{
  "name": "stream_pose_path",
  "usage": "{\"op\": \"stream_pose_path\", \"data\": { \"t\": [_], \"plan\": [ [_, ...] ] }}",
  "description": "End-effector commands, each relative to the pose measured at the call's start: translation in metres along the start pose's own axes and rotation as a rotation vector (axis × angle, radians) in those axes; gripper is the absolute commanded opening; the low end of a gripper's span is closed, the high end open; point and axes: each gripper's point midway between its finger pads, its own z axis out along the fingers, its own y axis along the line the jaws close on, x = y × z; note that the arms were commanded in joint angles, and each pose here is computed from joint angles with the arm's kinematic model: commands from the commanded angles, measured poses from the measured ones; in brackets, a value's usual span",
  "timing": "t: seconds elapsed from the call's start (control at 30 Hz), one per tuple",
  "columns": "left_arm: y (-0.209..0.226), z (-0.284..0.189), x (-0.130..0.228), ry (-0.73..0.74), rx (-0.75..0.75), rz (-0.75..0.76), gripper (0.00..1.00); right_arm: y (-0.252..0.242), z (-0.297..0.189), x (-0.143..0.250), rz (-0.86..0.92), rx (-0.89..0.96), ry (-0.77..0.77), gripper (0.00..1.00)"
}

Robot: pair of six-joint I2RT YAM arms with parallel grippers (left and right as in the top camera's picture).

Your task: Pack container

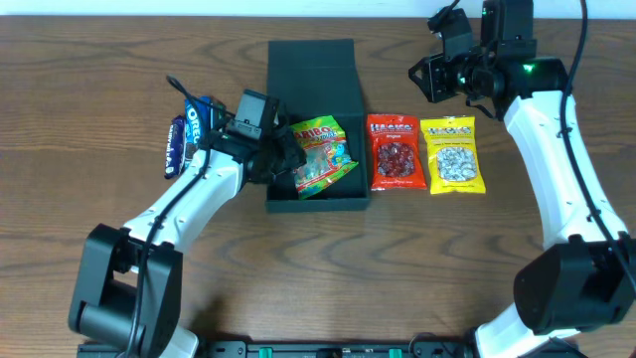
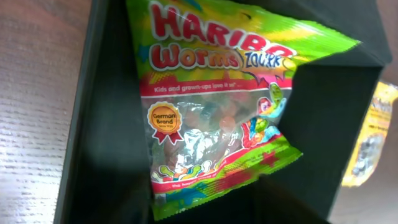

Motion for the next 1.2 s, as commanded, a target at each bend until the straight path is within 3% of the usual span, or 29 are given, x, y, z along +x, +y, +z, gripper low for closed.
{"op": "stream_pose_path", "data": {
  "t": [0.0,0.2,0.57,0.67,0.87,1.07,1.17],
  "plan": [
    [0.0,0.014,0.001,0.006,-0.028,-0.026,0.62,-0.003,0.001,0.002,0.01,-0.006,0.005,0.26],
    [0.0,0.03,0.002,0.013,-0.029,-0.018,0.98,-0.003,0.001,0.006,0.017,-0.008,0.019,0.27],
    [0.013,0.052,0.013,0.064,-0.074,-0.041,0.96,-0.002,0.001,0.012,0.029,-0.011,0.045,0.27],
    [0.015,0.057,0.015,0.072,-0.084,-0.027,1.0,-0.001,0.001,0.014,0.032,-0.012,0.052,0.28],
    [0.025,0.069,0.024,0.116,-0.106,-0.037,0.49,-0.001,0.001,0.018,0.039,-0.015,0.069,0.27],
    [0.028,0.075,0.029,0.147,-0.108,-0.036,0.16,0.0,0.001,0.021,0.044,-0.016,0.079,0.27],
    [0.02,0.07,0.024,0.148,-0.102,0.025,0.06,0.0,0.001,0.021,0.044,-0.016,0.08,0.27]
  ]
}}
